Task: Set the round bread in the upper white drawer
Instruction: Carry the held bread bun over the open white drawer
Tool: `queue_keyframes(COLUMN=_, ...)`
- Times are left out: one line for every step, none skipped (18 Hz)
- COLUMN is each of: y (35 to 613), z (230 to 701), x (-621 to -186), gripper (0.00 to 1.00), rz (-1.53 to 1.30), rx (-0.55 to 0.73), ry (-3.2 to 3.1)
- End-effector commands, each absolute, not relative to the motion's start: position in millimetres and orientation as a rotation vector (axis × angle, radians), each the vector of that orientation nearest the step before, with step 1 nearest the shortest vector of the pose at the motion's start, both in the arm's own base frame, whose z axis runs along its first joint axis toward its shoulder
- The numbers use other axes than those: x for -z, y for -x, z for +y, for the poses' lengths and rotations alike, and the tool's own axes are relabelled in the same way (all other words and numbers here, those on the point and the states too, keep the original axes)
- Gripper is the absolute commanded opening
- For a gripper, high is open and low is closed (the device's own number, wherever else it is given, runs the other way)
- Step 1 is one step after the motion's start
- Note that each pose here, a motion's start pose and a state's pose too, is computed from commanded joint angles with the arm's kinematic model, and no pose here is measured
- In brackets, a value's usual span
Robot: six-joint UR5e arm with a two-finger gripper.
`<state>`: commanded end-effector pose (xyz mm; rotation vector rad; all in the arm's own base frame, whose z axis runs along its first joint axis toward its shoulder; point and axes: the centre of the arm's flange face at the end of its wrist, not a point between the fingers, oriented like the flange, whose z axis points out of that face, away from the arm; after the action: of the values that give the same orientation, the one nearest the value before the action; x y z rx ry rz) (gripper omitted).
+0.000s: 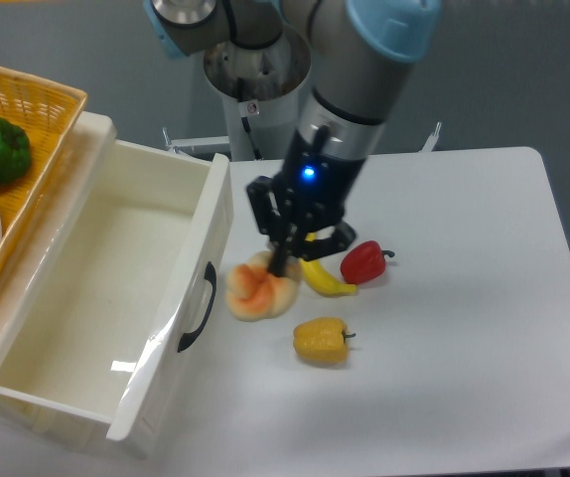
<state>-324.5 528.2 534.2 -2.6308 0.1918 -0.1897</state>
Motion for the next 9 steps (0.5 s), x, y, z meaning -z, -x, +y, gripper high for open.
queue_keyframes(y=313, z=531, x=-534, gripper=0.0, rz=0.192, rx=0.203, ry=2.633)
queue_keyframes(y=305, z=534, x=-536, gripper=0.0, rz=0.195, rx=0.206, ry=2.632)
queue_keyframes(y=297, z=538, x=-536, gripper=0.0, rz=0.206, rx=0.21, ry=2.63)
queue_keyframes(y=288, z=542, x=-534, gripper=0.0, rz=0.222, rx=0.218, ry=2.631)
queue_keyframes(y=283, z=544, x=-532, gripper=0.0, rz=0.231, rx=0.224, ry=2.632)
queue_keyframes(y=277, z=546, x=-528, gripper=0.0, rz=0.241, rx=0.233, ry=2.637)
queue_keyframes(y=270, z=549, x=-525, gripper=0.0, rz=0.25, rx=0.244, ry=2.642)
queue_keyframes(y=264, z=552, x=-521, gripper=0.0, rz=0.262, rx=0.254, ry=2.647)
queue_keyframes(y=260, z=553, x=-519, gripper=0.0, rz=0.269, rx=0.26, ry=2.649)
